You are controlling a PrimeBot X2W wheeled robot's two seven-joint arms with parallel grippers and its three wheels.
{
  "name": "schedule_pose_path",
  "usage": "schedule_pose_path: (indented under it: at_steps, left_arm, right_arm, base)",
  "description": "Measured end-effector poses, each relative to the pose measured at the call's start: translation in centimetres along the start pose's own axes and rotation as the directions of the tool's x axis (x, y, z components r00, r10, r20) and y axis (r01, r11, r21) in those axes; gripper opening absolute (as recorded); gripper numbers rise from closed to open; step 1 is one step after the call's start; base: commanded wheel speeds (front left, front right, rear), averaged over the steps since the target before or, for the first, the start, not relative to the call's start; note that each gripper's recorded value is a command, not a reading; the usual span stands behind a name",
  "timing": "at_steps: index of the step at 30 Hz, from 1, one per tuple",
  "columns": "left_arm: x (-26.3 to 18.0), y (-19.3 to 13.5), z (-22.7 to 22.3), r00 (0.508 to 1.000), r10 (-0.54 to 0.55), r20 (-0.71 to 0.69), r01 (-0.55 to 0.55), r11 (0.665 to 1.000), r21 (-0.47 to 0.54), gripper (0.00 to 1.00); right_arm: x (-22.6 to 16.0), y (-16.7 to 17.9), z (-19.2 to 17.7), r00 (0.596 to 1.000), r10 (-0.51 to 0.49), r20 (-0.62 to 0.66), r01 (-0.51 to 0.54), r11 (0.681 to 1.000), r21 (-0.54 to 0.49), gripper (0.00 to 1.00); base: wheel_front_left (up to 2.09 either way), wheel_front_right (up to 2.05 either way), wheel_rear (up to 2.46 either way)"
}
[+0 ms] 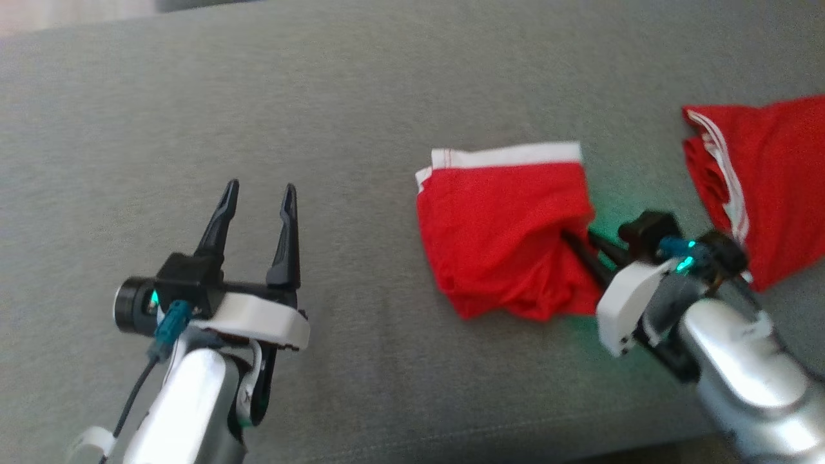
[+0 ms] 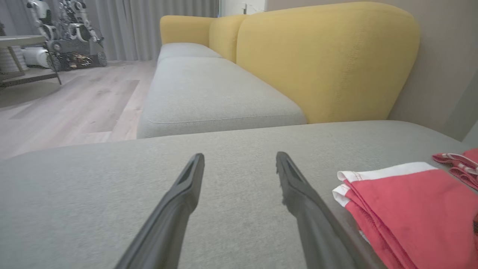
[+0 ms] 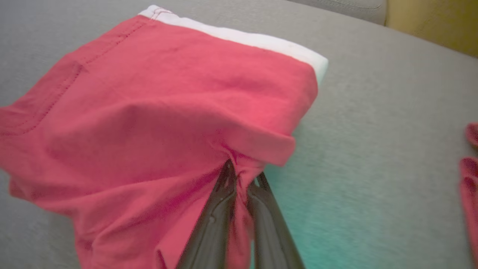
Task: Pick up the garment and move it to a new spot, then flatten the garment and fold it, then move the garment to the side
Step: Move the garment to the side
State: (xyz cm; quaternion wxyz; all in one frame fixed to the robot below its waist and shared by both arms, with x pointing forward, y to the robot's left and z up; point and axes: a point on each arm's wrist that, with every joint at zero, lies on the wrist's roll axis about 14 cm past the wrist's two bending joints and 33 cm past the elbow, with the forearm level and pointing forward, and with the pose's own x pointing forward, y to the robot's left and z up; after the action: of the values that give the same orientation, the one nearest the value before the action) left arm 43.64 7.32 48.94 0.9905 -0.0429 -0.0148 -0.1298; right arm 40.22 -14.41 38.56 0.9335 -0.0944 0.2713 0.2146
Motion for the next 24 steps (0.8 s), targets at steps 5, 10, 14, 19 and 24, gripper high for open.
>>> schedule_pose_path:
  at_steps: [5,10,14,19,24]
  left_arm:
    - [2.4,-2.2,-1.2,0.997,-0.074,-0.008,0.073,0.997,-0.019,1.00]
    - [4.8,-4.3,-2.2,0.989,-0.150,-0.003,0.150,0.988,-0.033,1.00]
    - [6.0,-5.9,-3.2,0.981,-0.194,-0.007,0.194,0.980,-0.055,1.00]
    - [7.0,-7.7,-4.4,0.966,-0.257,-0.019,0.255,0.964,-0.068,1.00]
    - [7.7,-8.3,-5.3,0.959,-0.282,-0.028,0.280,0.958,-0.070,1.00]
  right_arm:
    - [-1.3,-3.9,0.4,0.999,-0.039,-0.025,0.036,0.994,-0.104,0.00]
    - [-3.1,-7.6,-0.8,0.991,-0.090,-0.094,0.074,0.984,-0.165,0.00]
    - [-5.1,-11.1,-1.6,0.977,-0.159,-0.142,0.129,0.971,-0.199,0.00]
    - [-7.6,-15.7,-2.1,0.947,-0.258,-0.193,0.205,0.945,-0.256,0.00]
    - [-9.4,-19.4,-2.0,0.913,-0.342,-0.220,0.273,0.916,-0.293,0.00]
  base:
    - [0.00,0.00,0.00]
    - [0.00,0.00,0.00]
    - [0.00,0.00,0.00]
    - [0.00,0.00,0.00]
    - [0.00,0.00,0.00]
